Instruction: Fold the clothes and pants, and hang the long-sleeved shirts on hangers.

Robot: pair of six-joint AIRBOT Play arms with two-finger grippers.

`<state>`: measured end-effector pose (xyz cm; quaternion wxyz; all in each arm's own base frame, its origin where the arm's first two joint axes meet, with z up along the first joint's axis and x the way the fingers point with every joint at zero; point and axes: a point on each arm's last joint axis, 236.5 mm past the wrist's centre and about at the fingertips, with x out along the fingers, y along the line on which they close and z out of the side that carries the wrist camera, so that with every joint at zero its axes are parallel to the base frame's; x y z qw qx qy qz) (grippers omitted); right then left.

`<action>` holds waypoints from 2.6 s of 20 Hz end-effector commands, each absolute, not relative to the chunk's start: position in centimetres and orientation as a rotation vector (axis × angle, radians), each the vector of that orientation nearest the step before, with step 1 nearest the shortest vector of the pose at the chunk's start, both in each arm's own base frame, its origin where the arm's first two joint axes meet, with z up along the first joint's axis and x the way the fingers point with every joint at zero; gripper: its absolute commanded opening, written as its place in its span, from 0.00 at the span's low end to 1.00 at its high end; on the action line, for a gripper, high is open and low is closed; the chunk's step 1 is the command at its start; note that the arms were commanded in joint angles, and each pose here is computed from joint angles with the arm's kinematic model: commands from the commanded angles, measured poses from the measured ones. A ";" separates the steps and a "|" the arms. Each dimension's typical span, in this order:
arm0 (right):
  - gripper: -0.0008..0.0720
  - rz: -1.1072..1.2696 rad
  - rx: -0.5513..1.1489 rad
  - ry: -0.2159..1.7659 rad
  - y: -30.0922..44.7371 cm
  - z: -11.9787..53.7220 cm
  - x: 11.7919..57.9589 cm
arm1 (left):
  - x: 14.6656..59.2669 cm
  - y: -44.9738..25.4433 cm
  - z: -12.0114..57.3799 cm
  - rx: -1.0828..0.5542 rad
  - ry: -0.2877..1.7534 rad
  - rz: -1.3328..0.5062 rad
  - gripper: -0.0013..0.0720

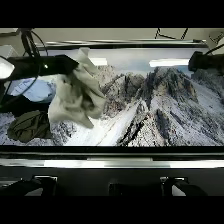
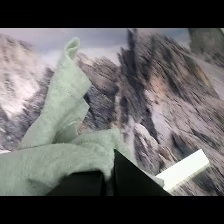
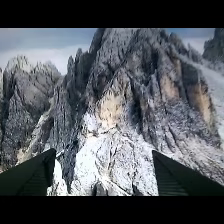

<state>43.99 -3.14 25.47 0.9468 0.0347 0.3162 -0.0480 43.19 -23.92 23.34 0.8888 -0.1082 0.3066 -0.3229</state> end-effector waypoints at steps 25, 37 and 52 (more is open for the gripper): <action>0.96 0.260 0.733 1.485 12.6 -7.1 23.7 | 18.6 -23.9 -9.4 -0.716 1.605 -0.464 0.98; 0.31 0.347 0.762 1.556 17.9 -10.4 23.5 | 20.6 -28.0 -9.0 -0.679 1.478 -0.530 0.05; 0.06 0.317 0.142 0.129 6.5 45.9 29.7 | 26.4 -12.6 49.6 -0.462 -0.106 -0.620 0.04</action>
